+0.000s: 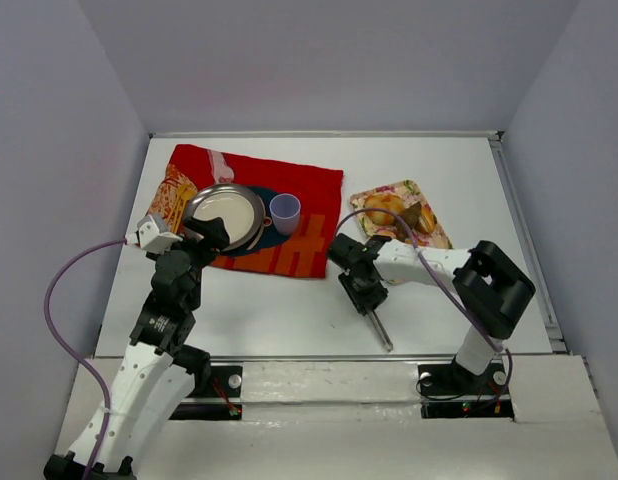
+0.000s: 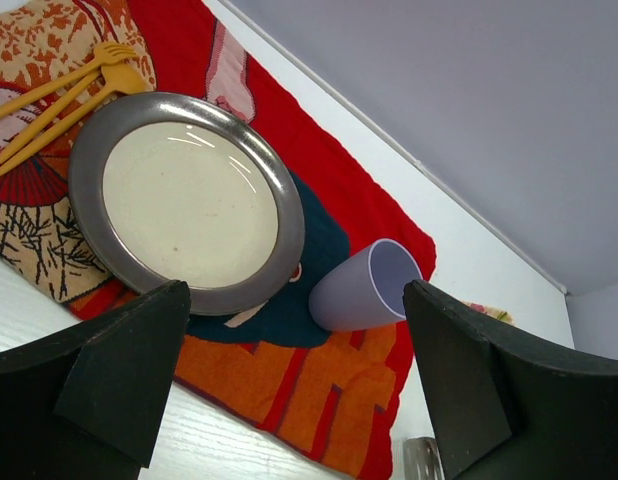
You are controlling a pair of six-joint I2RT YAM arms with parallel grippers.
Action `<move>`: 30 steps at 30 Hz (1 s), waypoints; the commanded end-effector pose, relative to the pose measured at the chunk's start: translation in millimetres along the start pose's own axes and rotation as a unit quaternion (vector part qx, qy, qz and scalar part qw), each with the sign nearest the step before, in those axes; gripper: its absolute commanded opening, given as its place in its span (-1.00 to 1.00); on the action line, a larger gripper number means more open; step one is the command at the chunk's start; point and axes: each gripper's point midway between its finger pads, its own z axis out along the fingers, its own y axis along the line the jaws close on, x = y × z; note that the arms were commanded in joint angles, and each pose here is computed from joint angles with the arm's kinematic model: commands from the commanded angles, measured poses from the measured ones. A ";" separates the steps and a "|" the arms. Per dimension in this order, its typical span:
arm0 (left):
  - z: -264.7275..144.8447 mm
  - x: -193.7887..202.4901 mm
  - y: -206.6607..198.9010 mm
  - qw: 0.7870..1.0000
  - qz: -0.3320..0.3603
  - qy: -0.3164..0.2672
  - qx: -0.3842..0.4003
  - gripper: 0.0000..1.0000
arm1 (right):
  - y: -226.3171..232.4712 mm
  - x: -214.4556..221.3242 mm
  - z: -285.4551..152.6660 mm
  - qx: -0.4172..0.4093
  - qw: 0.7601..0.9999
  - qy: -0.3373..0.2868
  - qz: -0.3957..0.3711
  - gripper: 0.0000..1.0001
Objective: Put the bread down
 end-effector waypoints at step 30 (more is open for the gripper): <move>-6.4 -13.6 -3.7 0.999 -0.012 -0.028 0.016 0.98 | -126.1 -23.6 -160.8 0.036 0.922 -0.262 0.282 0.26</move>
